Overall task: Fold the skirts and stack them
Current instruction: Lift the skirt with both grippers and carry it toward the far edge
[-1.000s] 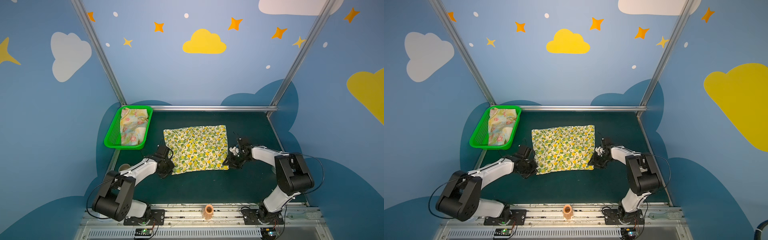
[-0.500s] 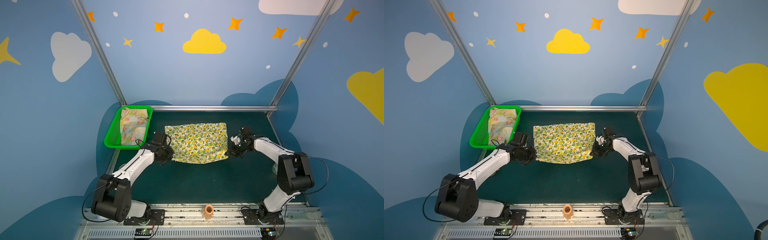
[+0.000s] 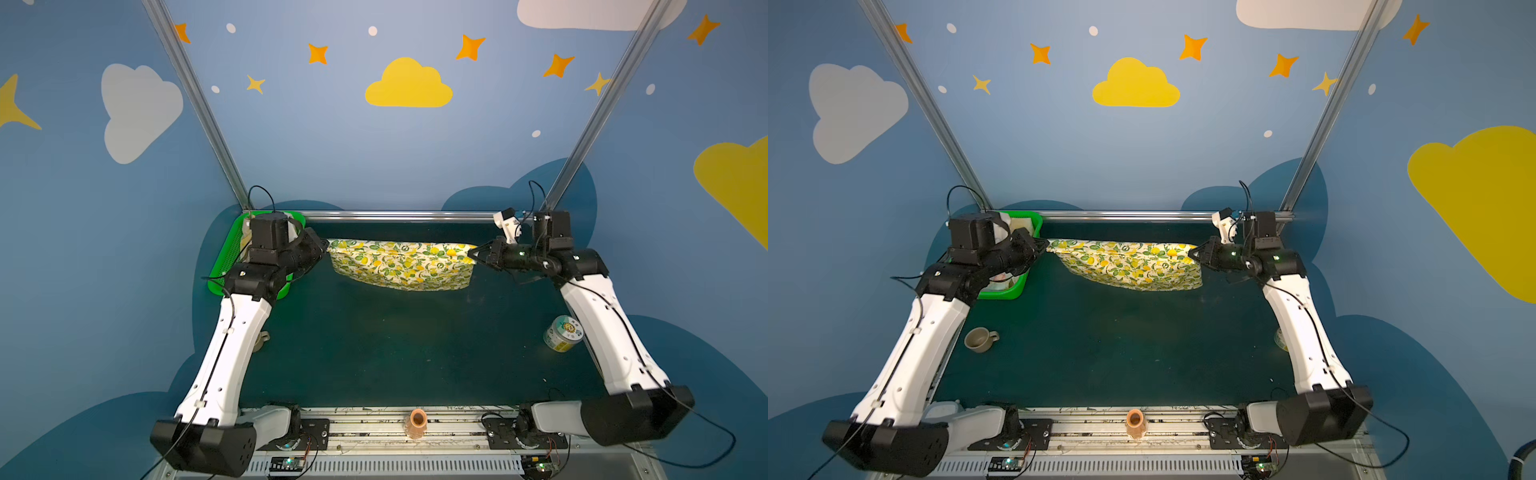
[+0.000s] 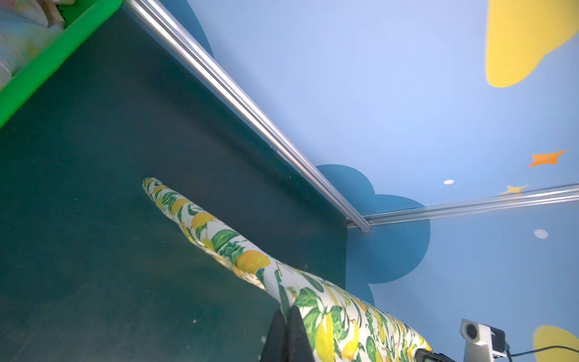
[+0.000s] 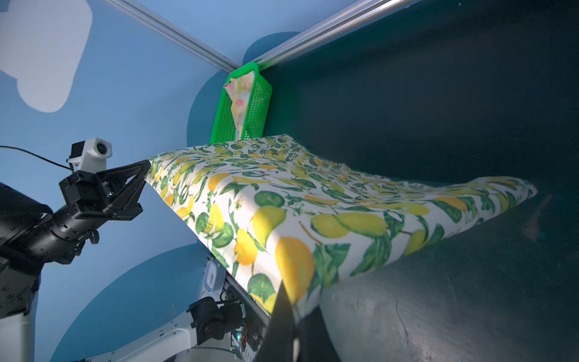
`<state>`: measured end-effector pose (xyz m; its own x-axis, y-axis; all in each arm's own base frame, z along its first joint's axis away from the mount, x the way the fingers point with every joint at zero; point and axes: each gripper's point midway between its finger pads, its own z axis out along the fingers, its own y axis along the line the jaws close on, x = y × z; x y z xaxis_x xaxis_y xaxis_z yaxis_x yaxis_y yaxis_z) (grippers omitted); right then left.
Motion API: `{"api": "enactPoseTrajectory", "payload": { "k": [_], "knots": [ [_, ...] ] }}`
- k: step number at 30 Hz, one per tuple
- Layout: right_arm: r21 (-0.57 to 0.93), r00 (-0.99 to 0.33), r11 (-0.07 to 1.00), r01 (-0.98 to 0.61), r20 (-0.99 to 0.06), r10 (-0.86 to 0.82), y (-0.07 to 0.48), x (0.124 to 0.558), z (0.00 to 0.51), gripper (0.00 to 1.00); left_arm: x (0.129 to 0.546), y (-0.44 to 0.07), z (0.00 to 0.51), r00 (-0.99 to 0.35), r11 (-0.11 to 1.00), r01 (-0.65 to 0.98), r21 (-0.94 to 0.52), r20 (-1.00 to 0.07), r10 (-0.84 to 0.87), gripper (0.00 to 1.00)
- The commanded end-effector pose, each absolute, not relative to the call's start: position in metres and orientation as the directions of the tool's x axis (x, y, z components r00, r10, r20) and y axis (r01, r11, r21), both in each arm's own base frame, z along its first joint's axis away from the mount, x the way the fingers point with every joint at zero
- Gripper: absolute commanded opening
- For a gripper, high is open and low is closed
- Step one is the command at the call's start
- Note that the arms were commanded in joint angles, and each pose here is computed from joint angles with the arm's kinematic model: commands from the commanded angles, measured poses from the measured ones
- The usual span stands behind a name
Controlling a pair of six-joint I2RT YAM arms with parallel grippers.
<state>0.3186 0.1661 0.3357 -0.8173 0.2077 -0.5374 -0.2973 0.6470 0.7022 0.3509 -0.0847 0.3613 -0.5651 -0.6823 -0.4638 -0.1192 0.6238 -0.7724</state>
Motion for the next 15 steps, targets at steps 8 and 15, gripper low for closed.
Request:
{"api": "enactPoseTrajectory", "payload": {
  "k": [8,15],
  "knots": [
    [0.729,-0.735,0.615,-0.3,-0.588,0.338,0.139,0.328,0.361,0.0,0.335,-0.058,0.393,-0.474,0.64,-0.123,-0.759,-0.521,-0.71,0.04],
    [0.759,-0.751,0.589,-0.277,-0.553,0.36,0.137,0.386,0.35,0.0,0.385,-0.061,0.388,-0.512,0.645,-0.127,-0.754,-0.507,-0.694,0.04]
  ]
}}
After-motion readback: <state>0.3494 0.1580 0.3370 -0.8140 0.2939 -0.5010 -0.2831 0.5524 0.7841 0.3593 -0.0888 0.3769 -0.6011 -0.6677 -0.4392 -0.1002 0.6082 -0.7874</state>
